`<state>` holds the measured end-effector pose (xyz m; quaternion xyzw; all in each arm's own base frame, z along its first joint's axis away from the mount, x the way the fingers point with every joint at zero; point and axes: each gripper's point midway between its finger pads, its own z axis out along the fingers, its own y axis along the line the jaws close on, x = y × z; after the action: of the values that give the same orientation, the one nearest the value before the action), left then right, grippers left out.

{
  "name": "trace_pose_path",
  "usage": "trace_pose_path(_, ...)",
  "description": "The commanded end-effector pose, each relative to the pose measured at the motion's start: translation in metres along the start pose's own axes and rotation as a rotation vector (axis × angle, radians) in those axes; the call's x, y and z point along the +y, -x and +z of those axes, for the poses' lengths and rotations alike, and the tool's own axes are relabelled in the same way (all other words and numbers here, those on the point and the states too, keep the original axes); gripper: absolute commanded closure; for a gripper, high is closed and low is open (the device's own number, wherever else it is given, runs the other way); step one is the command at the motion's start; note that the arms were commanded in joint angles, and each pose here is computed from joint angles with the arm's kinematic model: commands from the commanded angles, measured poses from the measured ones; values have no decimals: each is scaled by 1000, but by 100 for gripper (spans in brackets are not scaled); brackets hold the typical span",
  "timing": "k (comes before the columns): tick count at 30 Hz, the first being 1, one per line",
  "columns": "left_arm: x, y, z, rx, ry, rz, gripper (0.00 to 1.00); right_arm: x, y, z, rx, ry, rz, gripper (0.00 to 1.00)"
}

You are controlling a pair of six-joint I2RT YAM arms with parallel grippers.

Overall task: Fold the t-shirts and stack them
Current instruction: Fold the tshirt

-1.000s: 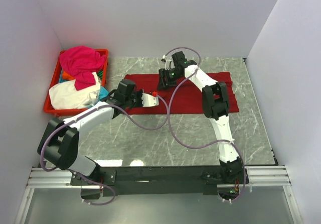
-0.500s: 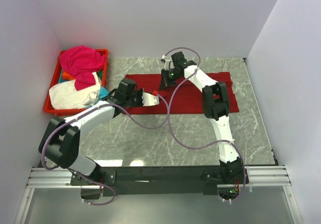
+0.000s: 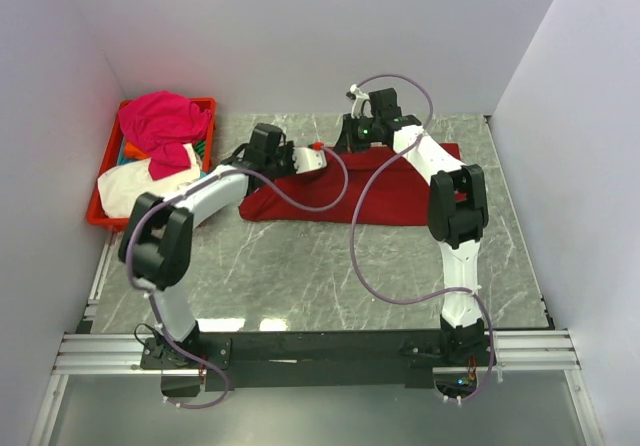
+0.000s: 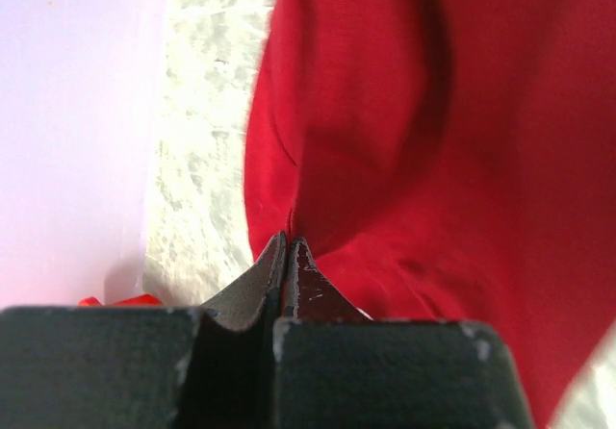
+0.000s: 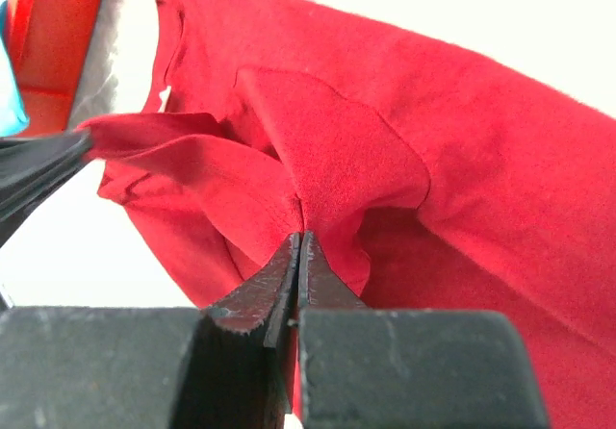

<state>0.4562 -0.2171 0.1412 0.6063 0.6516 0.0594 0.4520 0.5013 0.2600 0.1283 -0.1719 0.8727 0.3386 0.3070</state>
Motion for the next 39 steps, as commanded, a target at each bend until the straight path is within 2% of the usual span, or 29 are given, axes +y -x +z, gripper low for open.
trace_pose_path(1, 23, 0, 20, 14, 56, -45, 100, 8, 27, -7, -99, -16, -39, 97)
trace_pose_path(7, 52, 0, 45, 35, 143, -86, 100, -3, 20, 2, -79, -41, -26, 89)
trace_pose_path(17, 50, -7, 59, 30, 152, -82, 100, -10, 16, 4, -59, -71, -30, 81)
trace_pose_path(21, 58, 5, 34, -28, 200, -47, 100, -9, 11, 6, -44, -56, -32, 80)
trace_pose_path(24, 49, 4, 22, -38, 188, -25, 100, -8, 8, 5, -33, -46, -42, 80)
trace_pose_path(30, 45, 15, -21, -91, 212, -33, 100, -1, -5, 6, 20, 9, -79, 73)
trace_pose_path(39, 13, 12, -78, -127, 190, -51, 100, 13, -25, 10, 97, 94, -144, 73)
